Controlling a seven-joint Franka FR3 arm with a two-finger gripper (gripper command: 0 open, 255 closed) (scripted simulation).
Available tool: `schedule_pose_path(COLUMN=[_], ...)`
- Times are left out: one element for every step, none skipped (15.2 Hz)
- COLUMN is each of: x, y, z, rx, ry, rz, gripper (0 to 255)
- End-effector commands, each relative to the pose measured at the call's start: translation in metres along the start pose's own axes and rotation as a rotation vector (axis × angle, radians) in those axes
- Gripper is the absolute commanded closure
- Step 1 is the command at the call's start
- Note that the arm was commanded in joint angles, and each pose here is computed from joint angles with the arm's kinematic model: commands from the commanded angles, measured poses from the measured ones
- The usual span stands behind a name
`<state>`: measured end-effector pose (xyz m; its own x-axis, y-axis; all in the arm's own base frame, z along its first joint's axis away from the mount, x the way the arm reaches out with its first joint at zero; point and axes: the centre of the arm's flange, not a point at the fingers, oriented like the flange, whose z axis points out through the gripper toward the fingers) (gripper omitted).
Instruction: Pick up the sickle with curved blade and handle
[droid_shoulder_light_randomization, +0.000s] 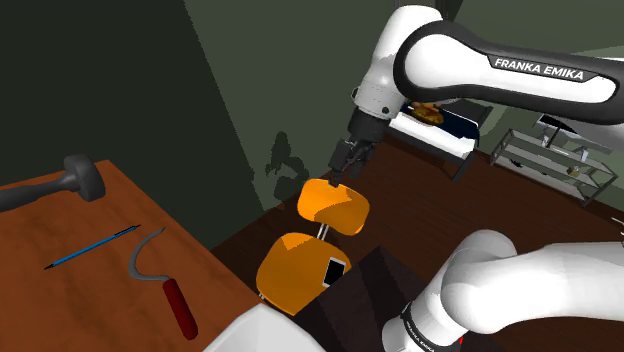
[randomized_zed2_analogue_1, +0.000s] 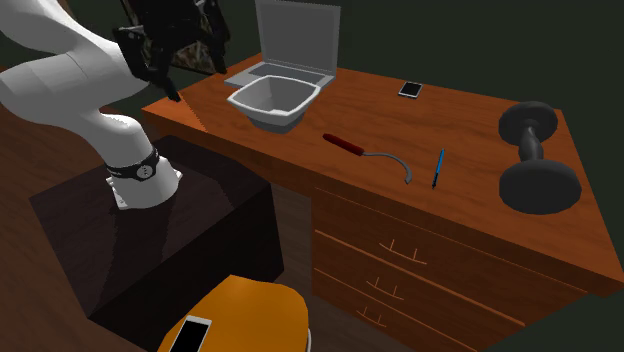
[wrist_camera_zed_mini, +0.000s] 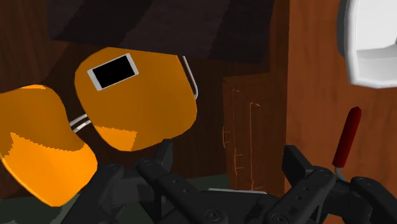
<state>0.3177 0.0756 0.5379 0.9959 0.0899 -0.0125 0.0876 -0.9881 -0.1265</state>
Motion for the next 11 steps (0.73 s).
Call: schedule_pose_path(x=[0.006, 0.011, 0.016, 0.02, 0.025, 0.03, 0.034, 0.039, 0.044, 0.049, 0.054], y=[-0.022, -0.032, -0.042, -0.053, -0.063, -0.073, -0.083, -0.093, -0.103, -0.113, -0.123], z=[0.017, 0.024, 0.032, 0.04, 0.048, 0.055, 0.063, 0.071, 0.079, 0.087, 0.095], rx=[-0.008, -0.012, -0.016, -0.02, -0.024, -0.028, -0.032, -0.036, -0.04, -0.044, -0.048], ry=[0.004, 0.005, 0.005, 0.006, 0.007, 0.008, 0.009, 0.01, 0.011, 0.012, 0.013], rz=[0.007, 0.01, 0.013, 0.016, 0.019, 0.022, 0.025, 0.028, 0.031, 0.034, 0.036], gripper=[0, 0, 0, 0, 0, 0, 0, 0, 0, 0, 0])
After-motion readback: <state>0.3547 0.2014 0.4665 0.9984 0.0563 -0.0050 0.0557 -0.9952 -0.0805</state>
